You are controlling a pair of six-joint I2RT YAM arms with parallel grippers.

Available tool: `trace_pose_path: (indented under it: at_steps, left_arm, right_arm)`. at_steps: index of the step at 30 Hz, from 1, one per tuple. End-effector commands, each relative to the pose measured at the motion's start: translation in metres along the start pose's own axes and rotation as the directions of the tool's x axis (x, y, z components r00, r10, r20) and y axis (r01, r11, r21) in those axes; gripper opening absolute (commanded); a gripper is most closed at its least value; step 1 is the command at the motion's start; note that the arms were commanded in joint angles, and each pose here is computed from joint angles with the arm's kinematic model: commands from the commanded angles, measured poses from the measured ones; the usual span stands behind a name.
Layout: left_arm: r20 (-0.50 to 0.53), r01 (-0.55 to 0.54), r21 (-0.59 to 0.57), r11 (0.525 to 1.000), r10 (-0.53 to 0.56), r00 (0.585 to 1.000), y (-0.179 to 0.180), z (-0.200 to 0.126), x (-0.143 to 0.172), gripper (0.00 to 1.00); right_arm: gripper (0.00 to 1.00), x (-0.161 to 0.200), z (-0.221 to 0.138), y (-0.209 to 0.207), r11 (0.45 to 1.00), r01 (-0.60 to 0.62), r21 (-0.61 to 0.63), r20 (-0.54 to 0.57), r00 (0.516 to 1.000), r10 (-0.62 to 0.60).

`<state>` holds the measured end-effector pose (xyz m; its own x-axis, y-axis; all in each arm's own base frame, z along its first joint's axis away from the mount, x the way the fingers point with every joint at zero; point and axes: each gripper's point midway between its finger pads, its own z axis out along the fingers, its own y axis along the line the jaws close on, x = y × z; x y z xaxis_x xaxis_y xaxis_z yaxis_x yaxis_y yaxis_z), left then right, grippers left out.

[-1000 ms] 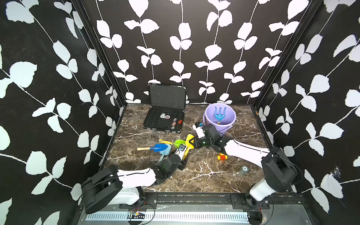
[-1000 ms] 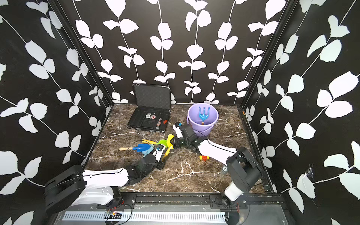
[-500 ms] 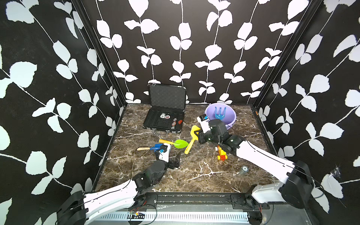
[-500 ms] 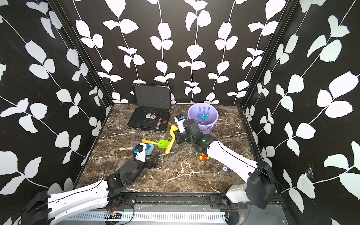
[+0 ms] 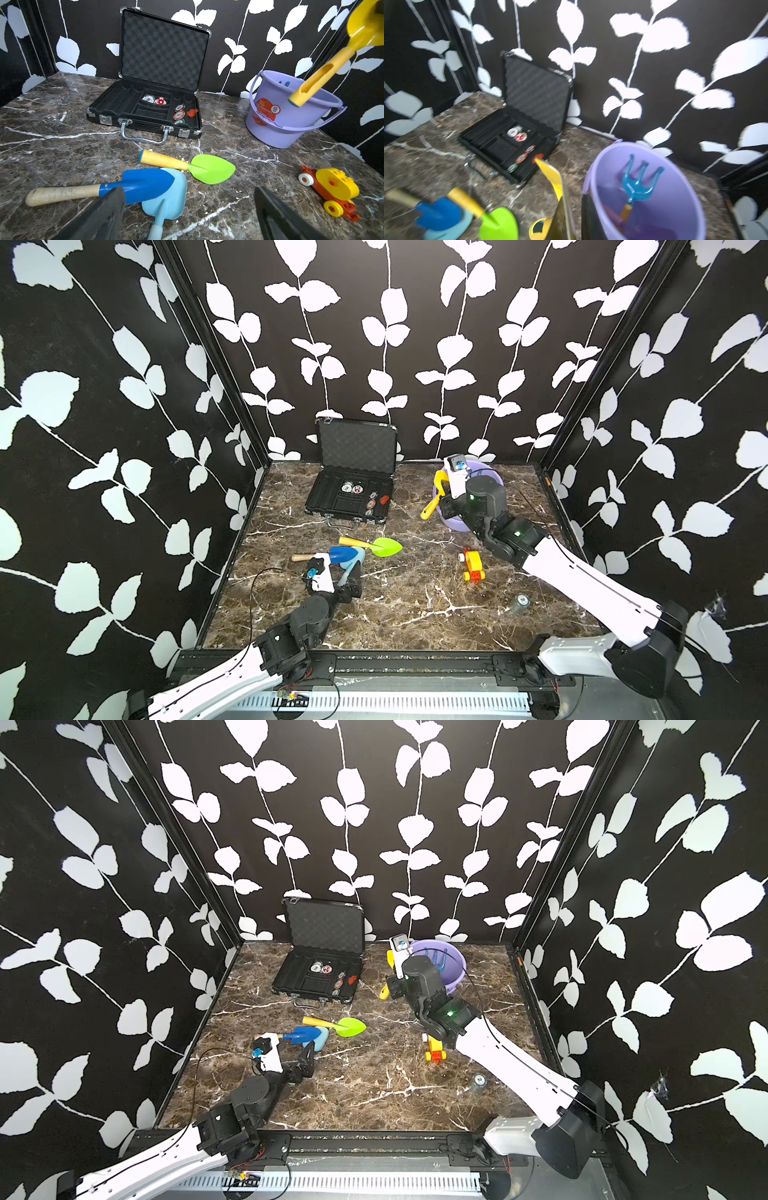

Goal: Organize the gardening tools
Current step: Place the gardening tool in the container.

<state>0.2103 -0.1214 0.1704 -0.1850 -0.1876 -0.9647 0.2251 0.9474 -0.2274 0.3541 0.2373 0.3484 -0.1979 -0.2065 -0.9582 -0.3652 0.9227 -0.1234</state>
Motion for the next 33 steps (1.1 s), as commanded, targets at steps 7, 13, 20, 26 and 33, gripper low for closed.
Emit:
trace_pose_path:
  at_steps: [7,13,20,26,33]
  left_arm:
    - [-0.045,-0.053,-0.067,0.996,0.05,0.998,0.02,-0.005,0.017,0.99]
    - [-0.068,-0.1,-0.106,0.989,0.093,0.993,0.028,-0.007,0.019,0.99]
    - [-0.109,-0.125,-0.139,0.982,0.11,0.988,0.036,-0.009,0.024,0.99]
    - [-0.163,-0.127,-0.174,0.977,0.099,0.982,0.04,-0.011,0.026,0.99]
    - [-0.295,-0.18,-0.184,0.966,0.121,0.948,0.036,-0.008,0.042,0.99]
  right_arm:
    - [0.0,-0.038,0.017,-0.081,0.965,-0.067,0.254,0.124,0.992,0.036]
    - [0.0,-0.014,0.034,-0.107,0.952,-0.114,0.284,0.087,0.992,0.093]
    - [0.0,0.022,0.064,-0.107,0.955,-0.091,0.283,0.003,0.996,0.094]
    - [0.0,0.042,0.085,-0.097,0.966,-0.07,0.248,-0.052,0.995,0.086]
    - [0.0,0.068,0.1,-0.091,0.972,-0.054,0.227,-0.114,0.99,0.082]
